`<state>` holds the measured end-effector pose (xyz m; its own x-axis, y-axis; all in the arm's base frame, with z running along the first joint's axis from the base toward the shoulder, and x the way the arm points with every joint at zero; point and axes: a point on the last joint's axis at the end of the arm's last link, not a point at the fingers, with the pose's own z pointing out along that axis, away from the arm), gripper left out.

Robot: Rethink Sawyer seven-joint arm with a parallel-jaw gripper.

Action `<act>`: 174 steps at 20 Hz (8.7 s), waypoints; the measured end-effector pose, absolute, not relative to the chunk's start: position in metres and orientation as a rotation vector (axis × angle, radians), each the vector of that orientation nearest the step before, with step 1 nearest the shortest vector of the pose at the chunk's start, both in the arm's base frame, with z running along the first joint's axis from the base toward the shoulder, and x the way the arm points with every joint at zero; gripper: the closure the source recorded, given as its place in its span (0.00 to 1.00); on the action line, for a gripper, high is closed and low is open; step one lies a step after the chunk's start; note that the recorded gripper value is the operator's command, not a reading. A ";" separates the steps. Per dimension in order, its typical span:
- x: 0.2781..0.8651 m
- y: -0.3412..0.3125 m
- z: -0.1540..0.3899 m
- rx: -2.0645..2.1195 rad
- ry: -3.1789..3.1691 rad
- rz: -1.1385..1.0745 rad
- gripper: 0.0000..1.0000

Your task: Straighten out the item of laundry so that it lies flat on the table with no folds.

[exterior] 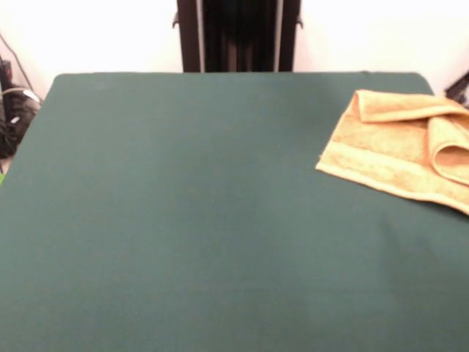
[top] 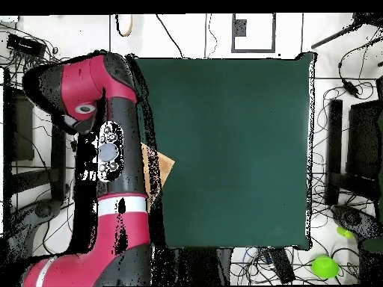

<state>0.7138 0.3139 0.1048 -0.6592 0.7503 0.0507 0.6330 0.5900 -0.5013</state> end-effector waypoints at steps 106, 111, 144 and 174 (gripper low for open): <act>0.610 0.183 -0.055 -1.117 -2.519 0.388 1.00; 0.611 0.183 -0.055 -1.118 -2.520 0.387 1.00; 0.611 0.191 -0.058 -0.992 -2.632 0.524 1.00; 0.619 0.124 -0.060 -0.930 -2.706 0.682 1.00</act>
<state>0.6187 0.1240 -0.0599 -0.7819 0.6222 0.0376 0.5301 0.6954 -0.4852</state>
